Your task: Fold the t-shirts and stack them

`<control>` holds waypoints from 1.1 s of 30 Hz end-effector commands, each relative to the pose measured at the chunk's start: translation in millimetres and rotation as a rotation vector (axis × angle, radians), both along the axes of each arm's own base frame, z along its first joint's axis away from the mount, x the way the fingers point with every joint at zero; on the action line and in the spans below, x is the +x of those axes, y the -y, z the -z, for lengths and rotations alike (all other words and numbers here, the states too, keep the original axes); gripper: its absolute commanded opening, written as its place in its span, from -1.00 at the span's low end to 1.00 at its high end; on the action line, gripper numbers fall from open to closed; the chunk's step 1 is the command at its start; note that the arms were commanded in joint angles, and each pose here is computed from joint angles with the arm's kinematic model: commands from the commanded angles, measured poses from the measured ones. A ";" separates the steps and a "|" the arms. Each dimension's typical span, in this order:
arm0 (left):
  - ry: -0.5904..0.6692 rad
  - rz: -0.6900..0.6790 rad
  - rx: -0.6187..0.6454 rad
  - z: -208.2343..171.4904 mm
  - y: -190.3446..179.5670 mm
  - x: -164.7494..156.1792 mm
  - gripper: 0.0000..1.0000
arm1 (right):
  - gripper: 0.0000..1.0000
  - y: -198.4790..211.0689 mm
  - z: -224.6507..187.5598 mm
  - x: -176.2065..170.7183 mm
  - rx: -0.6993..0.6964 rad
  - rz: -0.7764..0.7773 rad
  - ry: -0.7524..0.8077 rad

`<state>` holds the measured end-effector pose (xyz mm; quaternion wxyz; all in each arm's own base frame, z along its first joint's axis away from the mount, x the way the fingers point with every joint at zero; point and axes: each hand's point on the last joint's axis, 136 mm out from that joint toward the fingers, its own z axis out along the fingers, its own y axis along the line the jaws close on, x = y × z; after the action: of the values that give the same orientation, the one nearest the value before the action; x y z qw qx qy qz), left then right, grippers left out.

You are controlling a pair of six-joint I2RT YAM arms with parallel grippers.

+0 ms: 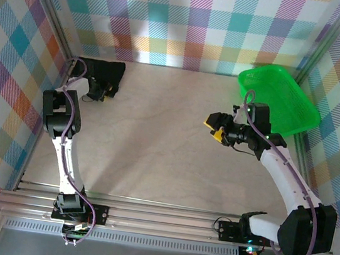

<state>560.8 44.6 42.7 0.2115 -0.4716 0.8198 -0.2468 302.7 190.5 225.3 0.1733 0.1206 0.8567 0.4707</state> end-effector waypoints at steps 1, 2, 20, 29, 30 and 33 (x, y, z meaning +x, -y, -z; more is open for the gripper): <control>0.060 0.026 0.045 -65.4 12.4 -14.7 0.68 | 0.38 -0.5 -45.7 13.5 0.043 0.017 0.176; 0.076 0.029 0.050 -79.3 17.7 -19.9 0.95 | 0.41 0.1 -52.4 16.2 0.050 0.028 0.201; 0.023 -0.134 0.852 -180.9 -5.0 -284.0 1.00 | 0.99 141.7 -11.9 27.6 -0.776 0.442 0.218; 0.304 0.312 1.059 -101.5 20.2 -263.1 1.00 | 0.99 187.4 94.1 34.2 -1.013 0.350 0.411; 0.318 0.295 1.024 -88.4 18.5 -259.9 1.00 | 0.99 189.2 103.4 39.2 -1.008 0.344 0.416; 0.263 0.280 0.956 -52.0 11.5 -248.0 1.00 | 0.99 195.9 119.0 59.1 -0.962 0.371 0.445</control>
<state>272.9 38.8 78.3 0.4003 -0.1870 0.8902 0.1110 323.0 -5.9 83.7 0.3813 0.0979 0.9191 -0.0193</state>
